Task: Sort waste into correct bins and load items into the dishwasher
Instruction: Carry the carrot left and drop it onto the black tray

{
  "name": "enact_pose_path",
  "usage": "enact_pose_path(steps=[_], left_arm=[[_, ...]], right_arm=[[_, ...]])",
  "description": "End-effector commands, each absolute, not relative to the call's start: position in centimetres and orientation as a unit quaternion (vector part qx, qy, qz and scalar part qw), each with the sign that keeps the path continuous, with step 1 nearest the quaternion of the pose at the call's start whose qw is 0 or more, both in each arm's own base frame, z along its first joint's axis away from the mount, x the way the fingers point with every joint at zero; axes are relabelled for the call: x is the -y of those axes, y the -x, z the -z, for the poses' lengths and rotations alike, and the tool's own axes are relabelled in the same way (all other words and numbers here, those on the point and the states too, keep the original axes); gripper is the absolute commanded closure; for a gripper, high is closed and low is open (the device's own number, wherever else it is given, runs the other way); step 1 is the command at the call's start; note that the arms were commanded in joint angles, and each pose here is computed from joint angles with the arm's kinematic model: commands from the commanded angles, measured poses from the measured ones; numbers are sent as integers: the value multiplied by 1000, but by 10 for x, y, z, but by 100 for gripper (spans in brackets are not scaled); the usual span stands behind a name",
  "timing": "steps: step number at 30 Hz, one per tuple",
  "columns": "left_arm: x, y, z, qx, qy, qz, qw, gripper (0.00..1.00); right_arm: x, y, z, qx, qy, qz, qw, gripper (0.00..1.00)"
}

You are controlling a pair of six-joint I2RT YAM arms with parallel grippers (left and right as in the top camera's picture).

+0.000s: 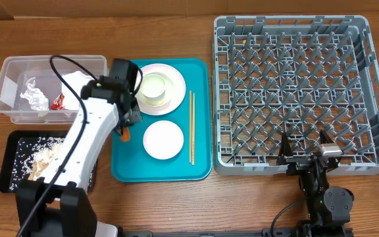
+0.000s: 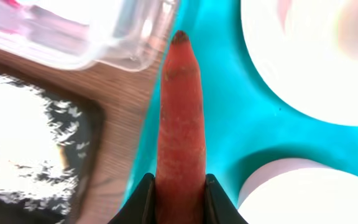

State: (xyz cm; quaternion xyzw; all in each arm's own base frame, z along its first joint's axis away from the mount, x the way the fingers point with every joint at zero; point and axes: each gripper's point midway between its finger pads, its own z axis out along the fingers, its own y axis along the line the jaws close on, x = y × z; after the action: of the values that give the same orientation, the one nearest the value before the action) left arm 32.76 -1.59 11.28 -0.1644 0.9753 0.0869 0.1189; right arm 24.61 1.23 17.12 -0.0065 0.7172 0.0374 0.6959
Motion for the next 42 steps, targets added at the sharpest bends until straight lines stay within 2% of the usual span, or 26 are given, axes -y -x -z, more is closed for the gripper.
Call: enact_pose_path(steps=[1, 10, 15, 29, 42], left_arm=[[-12, -336, -148, -961, 199, -119, 152, 96], [-92, -314, -183, -899, 377, -116, 190, 96], [-136, -298, -174, -852, 483, -93, 181, 96], [-178, -264, -97, -779, 607, -27, 154, 96], [-182, -274, -76, -748, 638, 29, 178, 96]], right_arm=[[-12, -246, -170, -715, 7, -38, 698, 0], [-12, -246, -170, -715, 7, -38, 698, 0], [-12, -246, -170, -715, 7, -38, 698, 0], [-12, -246, -170, -715, 7, -38, 698, 0], [-12, -246, -170, -715, 7, -38, 698, 0]])
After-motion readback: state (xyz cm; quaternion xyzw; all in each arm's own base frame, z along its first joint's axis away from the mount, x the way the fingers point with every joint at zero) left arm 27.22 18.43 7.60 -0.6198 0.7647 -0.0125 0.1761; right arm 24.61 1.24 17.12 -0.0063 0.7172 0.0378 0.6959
